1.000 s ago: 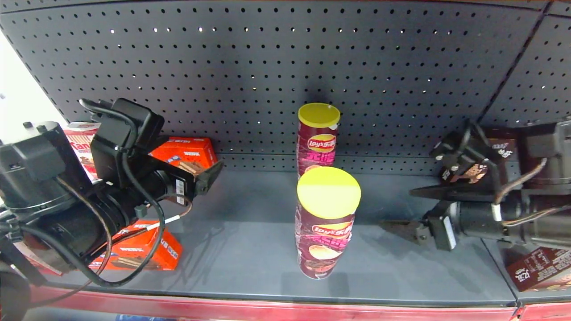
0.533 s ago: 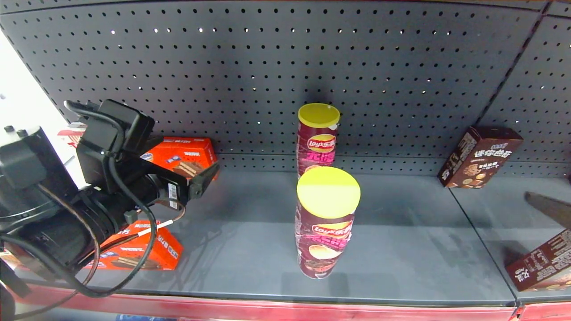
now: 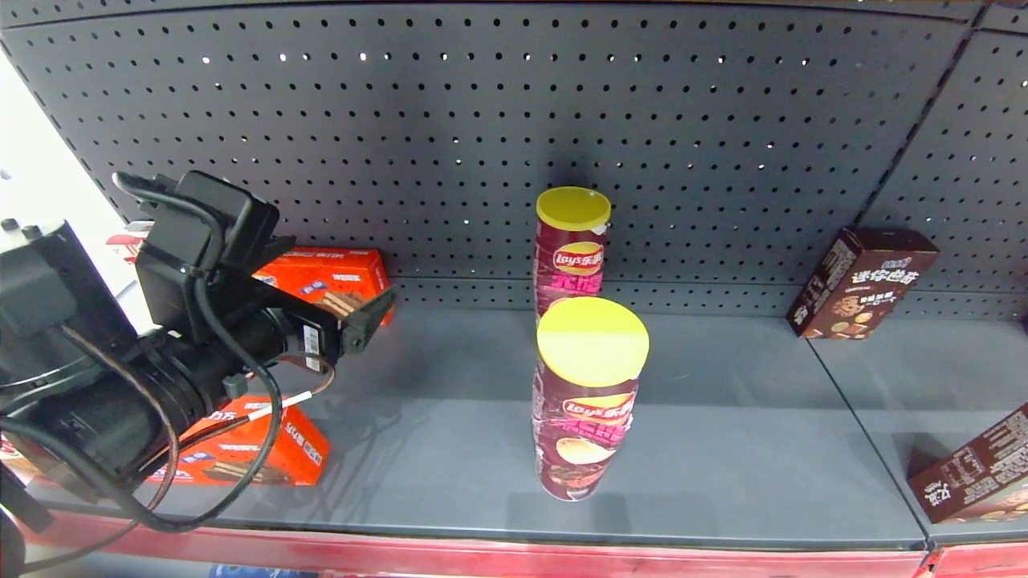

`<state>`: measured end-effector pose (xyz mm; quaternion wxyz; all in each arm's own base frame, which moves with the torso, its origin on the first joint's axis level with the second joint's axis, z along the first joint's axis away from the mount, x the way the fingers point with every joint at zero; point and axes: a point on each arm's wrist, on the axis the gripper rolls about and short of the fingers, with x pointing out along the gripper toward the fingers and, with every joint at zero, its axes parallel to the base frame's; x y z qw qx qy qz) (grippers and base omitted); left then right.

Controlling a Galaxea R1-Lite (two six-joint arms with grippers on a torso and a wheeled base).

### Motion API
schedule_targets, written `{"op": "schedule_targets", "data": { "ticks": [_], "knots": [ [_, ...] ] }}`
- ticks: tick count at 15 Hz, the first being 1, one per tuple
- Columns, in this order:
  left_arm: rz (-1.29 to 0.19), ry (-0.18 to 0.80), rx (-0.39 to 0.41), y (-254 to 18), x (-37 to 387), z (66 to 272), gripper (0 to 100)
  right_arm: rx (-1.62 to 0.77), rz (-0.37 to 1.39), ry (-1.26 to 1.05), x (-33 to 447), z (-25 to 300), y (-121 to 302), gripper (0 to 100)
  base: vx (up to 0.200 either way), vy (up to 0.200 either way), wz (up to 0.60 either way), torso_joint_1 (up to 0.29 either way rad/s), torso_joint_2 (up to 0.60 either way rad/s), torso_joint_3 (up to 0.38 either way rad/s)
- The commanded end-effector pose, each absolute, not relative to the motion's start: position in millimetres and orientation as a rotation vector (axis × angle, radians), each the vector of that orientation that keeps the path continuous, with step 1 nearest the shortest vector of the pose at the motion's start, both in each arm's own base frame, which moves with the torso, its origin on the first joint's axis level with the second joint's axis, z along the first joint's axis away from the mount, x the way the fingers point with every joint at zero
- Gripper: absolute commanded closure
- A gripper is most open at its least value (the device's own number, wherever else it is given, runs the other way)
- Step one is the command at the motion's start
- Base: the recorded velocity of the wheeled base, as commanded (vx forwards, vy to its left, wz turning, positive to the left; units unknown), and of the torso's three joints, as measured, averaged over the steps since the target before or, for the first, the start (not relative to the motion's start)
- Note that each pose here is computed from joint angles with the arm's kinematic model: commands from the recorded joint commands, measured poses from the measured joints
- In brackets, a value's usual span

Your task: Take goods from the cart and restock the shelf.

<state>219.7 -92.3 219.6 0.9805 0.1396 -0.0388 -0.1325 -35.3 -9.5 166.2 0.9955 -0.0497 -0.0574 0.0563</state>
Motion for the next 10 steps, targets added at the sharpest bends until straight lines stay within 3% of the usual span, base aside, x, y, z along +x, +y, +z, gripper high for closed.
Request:
{"op": "schedule_targets", "data": {
  "ticks": [1, 3, 7, 10],
  "knots": [
    [-0.268, -0.072, 0.279, -92, 219, 218, 0, -0.113, 0.109, -0.029, -20, 102, -6, 0, 0.0, 0.0, 0.0, 0.0, 0.0, 0.0],
    [-0.264, -0.078, 0.271, -89, 214, 219, 0, -0.103, 0.104, 0.019, -15, 84, -5, 0, 0.0, 0.0, 0.0, 0.0, 0.0, 0.0],
    [-0.266, -0.083, 0.27, -89, 212, 220, 0, -0.034, 0.219, 0.057, -15, 83, -3, 0, 0.0, 0.0, 0.0, 0.0, 0.0, 0.0],
    [-0.268, -0.09, 0.271, -90, 213, 222, 0, -0.027, 0.0, 0.103, -15, 84, 1, 0, 0.0, 0.0, 0.0, 0.0, 0.0, 0.0]
  ]
}}
